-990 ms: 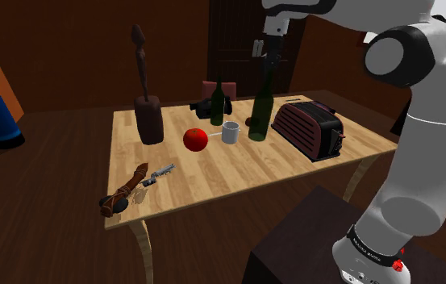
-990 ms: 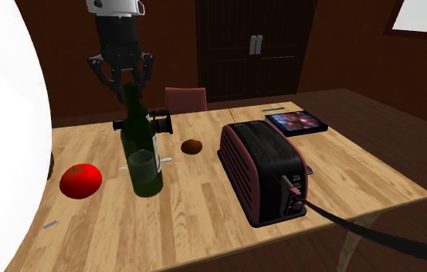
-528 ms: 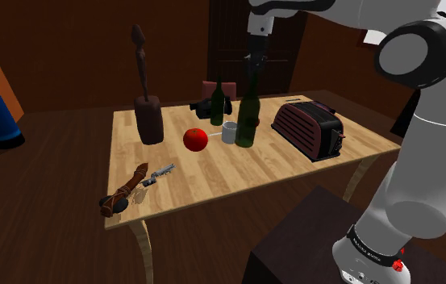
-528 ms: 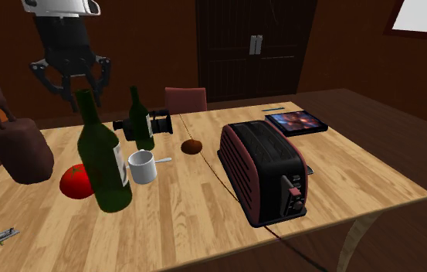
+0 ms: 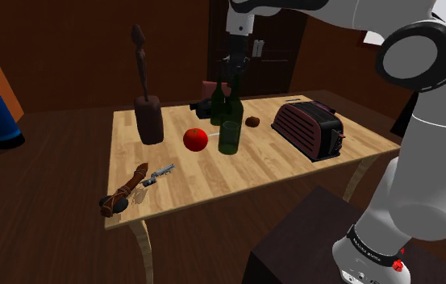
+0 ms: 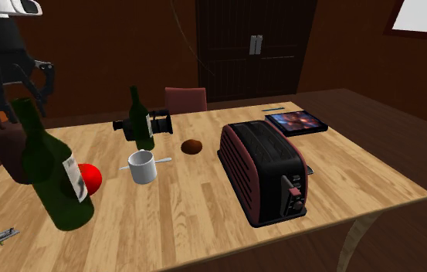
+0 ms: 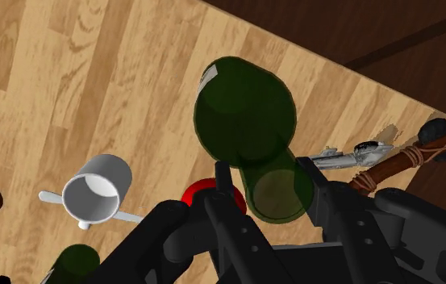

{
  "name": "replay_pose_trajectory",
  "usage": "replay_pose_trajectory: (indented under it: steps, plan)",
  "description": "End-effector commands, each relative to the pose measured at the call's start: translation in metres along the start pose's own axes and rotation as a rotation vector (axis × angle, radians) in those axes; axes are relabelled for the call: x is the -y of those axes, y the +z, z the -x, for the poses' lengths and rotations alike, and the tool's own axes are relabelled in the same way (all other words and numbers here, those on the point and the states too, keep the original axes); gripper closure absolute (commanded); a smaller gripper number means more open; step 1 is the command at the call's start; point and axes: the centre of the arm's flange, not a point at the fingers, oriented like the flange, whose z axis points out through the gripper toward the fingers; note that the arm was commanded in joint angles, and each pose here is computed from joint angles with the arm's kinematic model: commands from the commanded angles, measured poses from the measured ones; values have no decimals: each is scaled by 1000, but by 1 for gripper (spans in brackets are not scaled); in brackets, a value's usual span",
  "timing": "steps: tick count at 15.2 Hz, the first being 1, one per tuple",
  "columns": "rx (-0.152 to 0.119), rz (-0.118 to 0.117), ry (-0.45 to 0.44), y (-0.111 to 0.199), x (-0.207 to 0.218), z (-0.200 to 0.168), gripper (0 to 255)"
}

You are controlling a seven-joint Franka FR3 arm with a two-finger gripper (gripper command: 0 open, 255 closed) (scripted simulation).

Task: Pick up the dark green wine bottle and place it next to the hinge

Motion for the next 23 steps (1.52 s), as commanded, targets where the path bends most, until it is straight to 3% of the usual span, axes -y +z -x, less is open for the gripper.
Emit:
replay_pose_trajectory:
  steps: [1,16,23]
  plan:
    - [-1,0,1,1,32,1,255]
    - [-1,0,1,9,235,-21,255]
    - [-1,0,1,46,233,-22,255]
